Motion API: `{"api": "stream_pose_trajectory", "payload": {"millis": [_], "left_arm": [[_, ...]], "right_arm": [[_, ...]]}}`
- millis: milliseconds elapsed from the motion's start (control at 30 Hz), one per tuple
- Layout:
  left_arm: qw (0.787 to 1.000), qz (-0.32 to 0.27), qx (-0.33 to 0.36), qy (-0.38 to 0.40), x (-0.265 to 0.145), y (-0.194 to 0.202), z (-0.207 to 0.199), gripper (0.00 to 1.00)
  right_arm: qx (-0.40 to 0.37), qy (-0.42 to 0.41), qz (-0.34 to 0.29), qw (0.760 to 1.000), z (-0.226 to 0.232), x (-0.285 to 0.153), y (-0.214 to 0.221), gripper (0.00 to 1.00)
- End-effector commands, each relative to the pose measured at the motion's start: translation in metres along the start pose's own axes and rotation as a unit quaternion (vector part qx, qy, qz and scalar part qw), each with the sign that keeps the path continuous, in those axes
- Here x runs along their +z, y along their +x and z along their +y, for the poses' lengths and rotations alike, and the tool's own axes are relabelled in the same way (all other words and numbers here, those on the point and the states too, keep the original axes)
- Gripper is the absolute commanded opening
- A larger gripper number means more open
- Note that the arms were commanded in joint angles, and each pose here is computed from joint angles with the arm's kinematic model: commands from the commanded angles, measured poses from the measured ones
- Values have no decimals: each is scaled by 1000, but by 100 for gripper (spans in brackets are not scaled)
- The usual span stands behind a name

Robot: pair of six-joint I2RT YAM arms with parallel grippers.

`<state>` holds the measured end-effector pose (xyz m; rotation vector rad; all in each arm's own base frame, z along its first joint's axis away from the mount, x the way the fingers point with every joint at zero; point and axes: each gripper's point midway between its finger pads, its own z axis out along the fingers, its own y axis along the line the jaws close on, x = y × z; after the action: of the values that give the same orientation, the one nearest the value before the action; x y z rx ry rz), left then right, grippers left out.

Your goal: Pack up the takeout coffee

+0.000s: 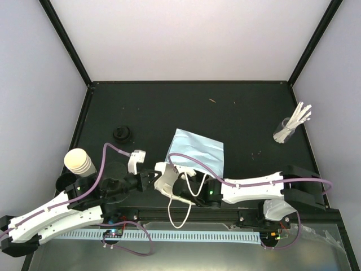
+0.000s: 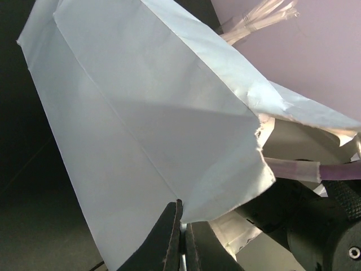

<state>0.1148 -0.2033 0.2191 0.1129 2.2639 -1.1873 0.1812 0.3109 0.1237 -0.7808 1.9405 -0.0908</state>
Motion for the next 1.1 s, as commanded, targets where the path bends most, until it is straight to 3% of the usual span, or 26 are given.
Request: {"api": "stream_pose_trajectory", "payload": {"millis": [0,233,533,1067], "left_arm": [[1000,-8,-11,-2,-3,-3,0,1],[1000,11,6,8,-1,3,-5,2],[999,37,29,-3,-6,6,-9,2],[997,72,34,-6,-5,19,-6,2]], "right_arm": [[46,10,-56,997,-14,-11,-27,1],[-42,-98,-22,994,16,-4,-11,1],[-222,-113,0,968,31,7,3,1],[-376,-144,93,911,51,41,37,1]]}}
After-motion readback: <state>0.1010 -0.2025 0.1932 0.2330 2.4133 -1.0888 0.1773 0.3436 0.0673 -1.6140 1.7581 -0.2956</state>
